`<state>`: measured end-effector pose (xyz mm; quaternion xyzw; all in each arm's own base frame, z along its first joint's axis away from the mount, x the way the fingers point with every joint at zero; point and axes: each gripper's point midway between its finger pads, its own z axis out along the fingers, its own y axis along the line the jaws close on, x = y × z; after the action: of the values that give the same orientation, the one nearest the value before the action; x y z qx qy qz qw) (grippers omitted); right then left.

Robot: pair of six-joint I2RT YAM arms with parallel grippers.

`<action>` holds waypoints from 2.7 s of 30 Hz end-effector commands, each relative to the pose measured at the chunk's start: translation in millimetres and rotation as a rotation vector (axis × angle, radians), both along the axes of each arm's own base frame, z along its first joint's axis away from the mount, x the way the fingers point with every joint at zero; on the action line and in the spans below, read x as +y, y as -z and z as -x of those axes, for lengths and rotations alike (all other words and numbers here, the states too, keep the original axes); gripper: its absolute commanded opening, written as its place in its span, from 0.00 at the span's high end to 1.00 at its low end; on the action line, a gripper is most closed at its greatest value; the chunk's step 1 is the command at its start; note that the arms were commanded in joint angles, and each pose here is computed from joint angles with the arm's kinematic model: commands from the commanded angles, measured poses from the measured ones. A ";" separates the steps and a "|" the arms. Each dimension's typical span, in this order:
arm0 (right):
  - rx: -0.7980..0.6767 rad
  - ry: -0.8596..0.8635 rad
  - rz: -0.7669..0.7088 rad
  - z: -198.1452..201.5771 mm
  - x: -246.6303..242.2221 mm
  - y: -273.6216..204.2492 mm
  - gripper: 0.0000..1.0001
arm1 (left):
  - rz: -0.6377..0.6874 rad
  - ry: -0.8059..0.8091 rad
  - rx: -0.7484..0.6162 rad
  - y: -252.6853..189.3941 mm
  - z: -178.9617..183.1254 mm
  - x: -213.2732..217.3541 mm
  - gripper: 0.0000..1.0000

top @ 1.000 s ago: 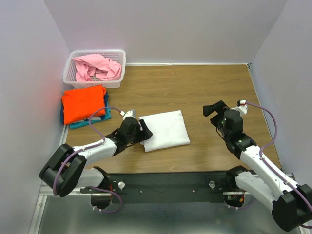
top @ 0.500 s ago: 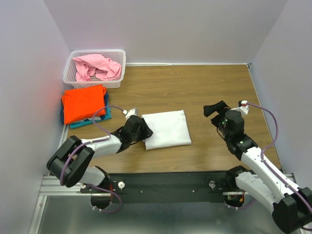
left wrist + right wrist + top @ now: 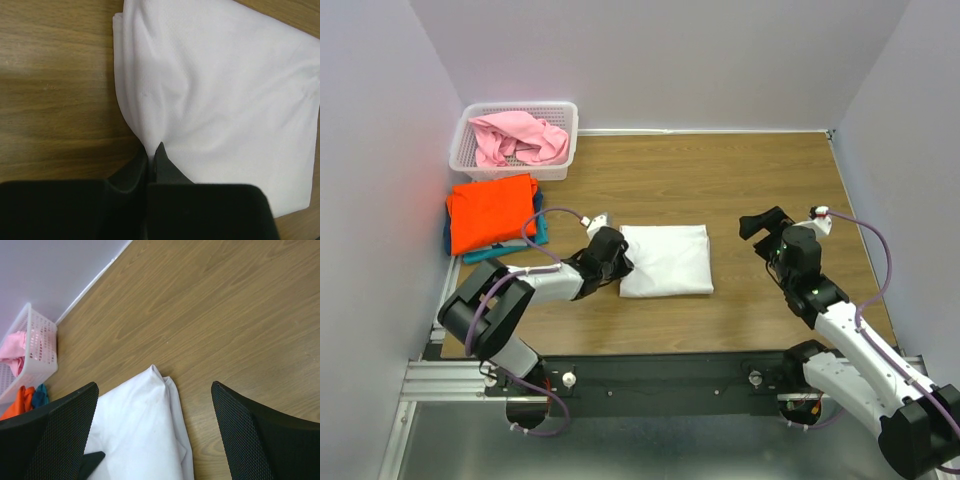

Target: Fold and stack the t-shirts

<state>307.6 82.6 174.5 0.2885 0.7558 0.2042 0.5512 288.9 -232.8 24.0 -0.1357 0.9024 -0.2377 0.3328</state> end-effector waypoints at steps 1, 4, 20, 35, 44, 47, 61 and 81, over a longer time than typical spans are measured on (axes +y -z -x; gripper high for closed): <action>0.005 0.061 0.049 1.1 -13.8 -0.8 0.00 | -0.220 -0.004 0.082 34.8 13.8 33.0 1.00; 0.000 0.068 0.055 -0.1 -15.2 -3.2 0.00 | -0.303 -0.044 0.044 20.3 -2.7 42.2 1.00; -0.036 0.132 0.092 3.0 -30.8 -12.2 0.00 | -0.633 -0.205 -0.212 -70.5 -84.7 105.7 1.00; -0.069 0.217 0.137 8.6 -50.6 -20.1 0.00 | -0.892 -0.211 -0.262 -123.8 -114.6 206.3 1.00; -0.072 0.267 0.184 11.7 -63.2 -21.1 0.00 | -0.921 -0.155 -0.373 -189.2 -142.9 239.0 1.00; -0.077 0.292 0.203 13.0 -68.9 -23.4 0.00 | -0.969 -0.126 -0.361 -196.2 -147.8 246.6 1.00; -0.094 0.323 0.211 18.6 -76.5 -26.4 0.00 | -1.031 -0.071 -0.346 -227.9 -134.9 280.3 1.00; -0.061 0.332 0.231 15.0 -77.2 -17.6 0.00 | -0.980 -0.054 -0.398 -282.0 -137.3 270.1 1.00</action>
<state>295.8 13.9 200.4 0.3307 0.6975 0.0601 0.6329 430.1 37.8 278.4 0.0623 0.8336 0.2021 0.5103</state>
